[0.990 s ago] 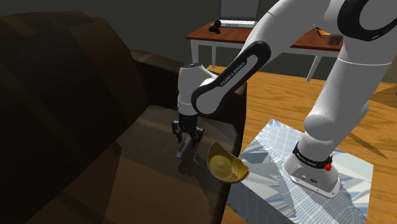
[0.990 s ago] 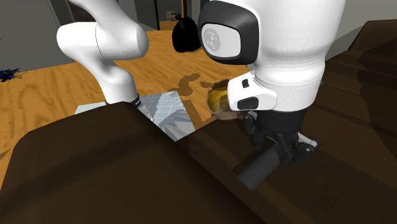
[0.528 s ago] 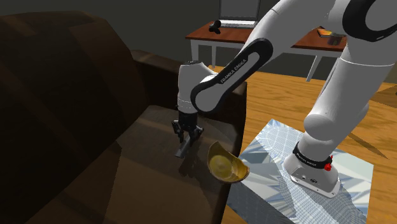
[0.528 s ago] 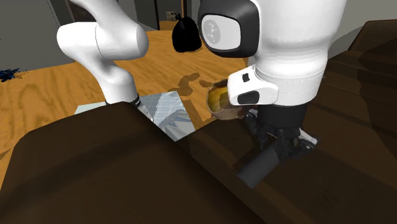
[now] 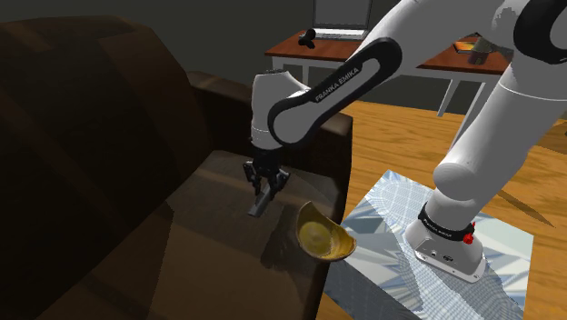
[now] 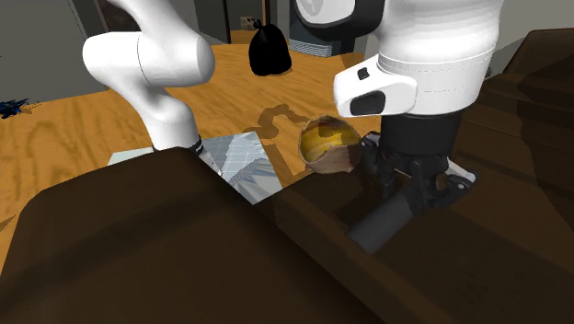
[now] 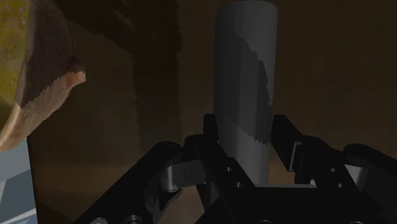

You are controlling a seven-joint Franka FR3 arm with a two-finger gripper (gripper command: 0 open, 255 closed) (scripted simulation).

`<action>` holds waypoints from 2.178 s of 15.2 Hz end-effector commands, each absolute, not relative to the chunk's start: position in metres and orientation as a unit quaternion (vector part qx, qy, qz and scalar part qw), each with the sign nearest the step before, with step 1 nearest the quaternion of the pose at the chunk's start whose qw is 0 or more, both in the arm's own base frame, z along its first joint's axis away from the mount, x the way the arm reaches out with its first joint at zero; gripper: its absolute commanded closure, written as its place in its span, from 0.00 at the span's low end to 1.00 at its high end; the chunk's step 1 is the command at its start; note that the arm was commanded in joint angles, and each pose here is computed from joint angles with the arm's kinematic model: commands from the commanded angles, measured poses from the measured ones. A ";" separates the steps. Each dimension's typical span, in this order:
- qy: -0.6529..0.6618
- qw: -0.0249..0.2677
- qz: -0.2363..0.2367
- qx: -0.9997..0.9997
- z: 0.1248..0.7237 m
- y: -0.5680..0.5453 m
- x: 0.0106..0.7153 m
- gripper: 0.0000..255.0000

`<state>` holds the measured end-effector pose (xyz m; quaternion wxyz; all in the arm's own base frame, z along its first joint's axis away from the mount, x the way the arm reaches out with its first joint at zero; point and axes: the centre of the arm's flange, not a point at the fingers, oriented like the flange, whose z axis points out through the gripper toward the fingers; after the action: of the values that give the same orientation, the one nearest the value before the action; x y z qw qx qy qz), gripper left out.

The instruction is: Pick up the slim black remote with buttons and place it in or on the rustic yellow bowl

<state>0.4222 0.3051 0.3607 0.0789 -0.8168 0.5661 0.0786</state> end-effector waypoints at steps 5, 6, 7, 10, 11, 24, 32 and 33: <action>0.566 0.079 0.079 -0.817 0.393 0.304 0.422 1.00; 0.566 0.079 0.079 -0.817 0.398 0.304 0.422 1.00; 0.566 0.079 0.079 -0.817 0.403 0.304 0.422 1.00; 0.566 0.079 0.079 -0.817 0.419 0.304 0.422 1.00; 0.566 0.079 0.079 -0.817 0.424 0.304 0.422 1.00; 0.566 0.079 0.079 -0.817 0.480 0.305 0.396 1.00; 0.566 0.079 0.079 -0.817 0.473 0.309 0.290 1.00; 0.566 0.079 0.079 -0.817 0.472 0.310 0.277 1.00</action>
<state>0.2917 0.3075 0.4754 0.0783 -0.8171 0.5658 0.0785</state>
